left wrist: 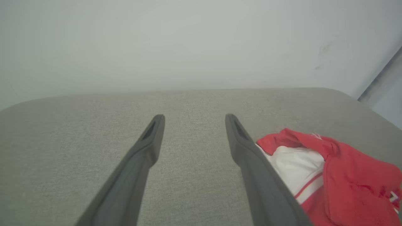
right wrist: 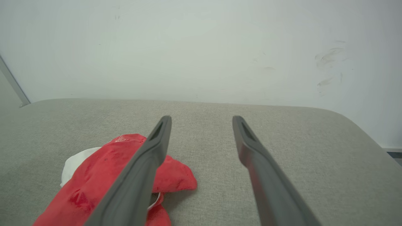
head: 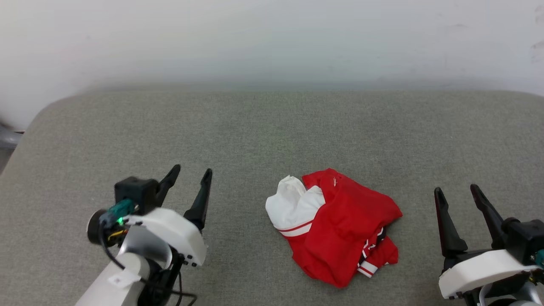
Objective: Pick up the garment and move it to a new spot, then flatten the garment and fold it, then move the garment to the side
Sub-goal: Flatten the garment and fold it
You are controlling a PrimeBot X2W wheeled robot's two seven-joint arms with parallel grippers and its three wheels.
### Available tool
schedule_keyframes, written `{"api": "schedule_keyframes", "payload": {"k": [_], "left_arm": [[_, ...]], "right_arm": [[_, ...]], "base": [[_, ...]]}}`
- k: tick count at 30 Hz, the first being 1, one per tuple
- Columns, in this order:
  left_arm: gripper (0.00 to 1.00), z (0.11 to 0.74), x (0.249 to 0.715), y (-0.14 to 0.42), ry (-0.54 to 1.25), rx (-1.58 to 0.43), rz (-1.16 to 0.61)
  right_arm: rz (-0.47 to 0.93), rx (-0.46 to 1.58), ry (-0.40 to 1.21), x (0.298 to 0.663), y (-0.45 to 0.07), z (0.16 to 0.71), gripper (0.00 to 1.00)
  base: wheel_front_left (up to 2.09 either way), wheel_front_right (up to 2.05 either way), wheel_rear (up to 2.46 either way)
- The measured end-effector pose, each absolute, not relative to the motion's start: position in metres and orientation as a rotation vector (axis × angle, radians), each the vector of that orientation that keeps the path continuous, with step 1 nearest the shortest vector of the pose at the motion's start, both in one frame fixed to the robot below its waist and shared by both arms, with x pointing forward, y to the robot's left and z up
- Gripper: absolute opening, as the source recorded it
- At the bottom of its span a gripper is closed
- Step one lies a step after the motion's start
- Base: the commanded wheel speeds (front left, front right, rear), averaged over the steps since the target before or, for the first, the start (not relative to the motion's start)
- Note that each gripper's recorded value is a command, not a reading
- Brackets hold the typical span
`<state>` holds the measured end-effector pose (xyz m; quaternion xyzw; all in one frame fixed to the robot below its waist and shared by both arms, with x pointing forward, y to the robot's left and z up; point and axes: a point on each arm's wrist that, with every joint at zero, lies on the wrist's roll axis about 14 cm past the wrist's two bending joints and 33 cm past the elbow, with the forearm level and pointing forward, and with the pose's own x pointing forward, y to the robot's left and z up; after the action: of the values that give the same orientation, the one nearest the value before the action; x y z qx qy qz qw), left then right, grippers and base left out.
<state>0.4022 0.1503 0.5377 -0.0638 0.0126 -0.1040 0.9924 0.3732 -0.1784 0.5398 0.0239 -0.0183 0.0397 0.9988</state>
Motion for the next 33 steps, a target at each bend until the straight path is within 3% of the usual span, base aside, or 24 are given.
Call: {"api": "schedule_keyframes", "payload": {"k": [10, 23, 24, 25, 26, 27, 33], "left_arm": [[1.00, 0.487, 0.446, 0.067, 0.417, -0.073, -0.545], [1.00, 0.377, 0.440, 0.036, 0.933, 0.109, -0.722], [0.88, 0.374, 0.439, 0.034, 0.954, 0.106, -0.731], [0.49, 0.373, 0.439, 0.032, 0.962, 0.105, -0.738], [0.34, 0.373, 0.439, 0.032, 0.962, 0.105, -0.738], [0.00, 0.374, 0.441, 0.027, 0.939, 0.102, -0.754], [0.00, 0.399, 0.456, 0.020, 0.746, 0.091, -0.747]], "right_arm": [[0.060, 0.046, 0.002, 0.397, -0.184, 0.521, 1.00], [-0.028, 0.066, 0.073, 0.407, -0.213, 0.483, 1.00], [-0.034, 0.066, 0.079, 0.407, -0.215, 0.481, 1.00], [-0.039, 0.066, 0.082, 0.406, -0.216, 0.479, 1.00], [-0.039, 0.066, 0.082, 0.406, -0.216, 0.479, 1.00], [-0.043, 0.067, 0.077, 0.407, -0.218, 0.479, 1.00], [-0.049, 0.069, 0.069, 0.407, -0.220, 0.481, 1.00]], "base": [[0.00, 0.00, 0.00], [0.00, 0.00, 0.00], [0.00, 0.00, 0.00], [0.00, 0.00, 0.00], [0.00, 0.00, 0.00], [0.00, 0.00, 0.00], [0.00, 0.00, 0.00]]}}
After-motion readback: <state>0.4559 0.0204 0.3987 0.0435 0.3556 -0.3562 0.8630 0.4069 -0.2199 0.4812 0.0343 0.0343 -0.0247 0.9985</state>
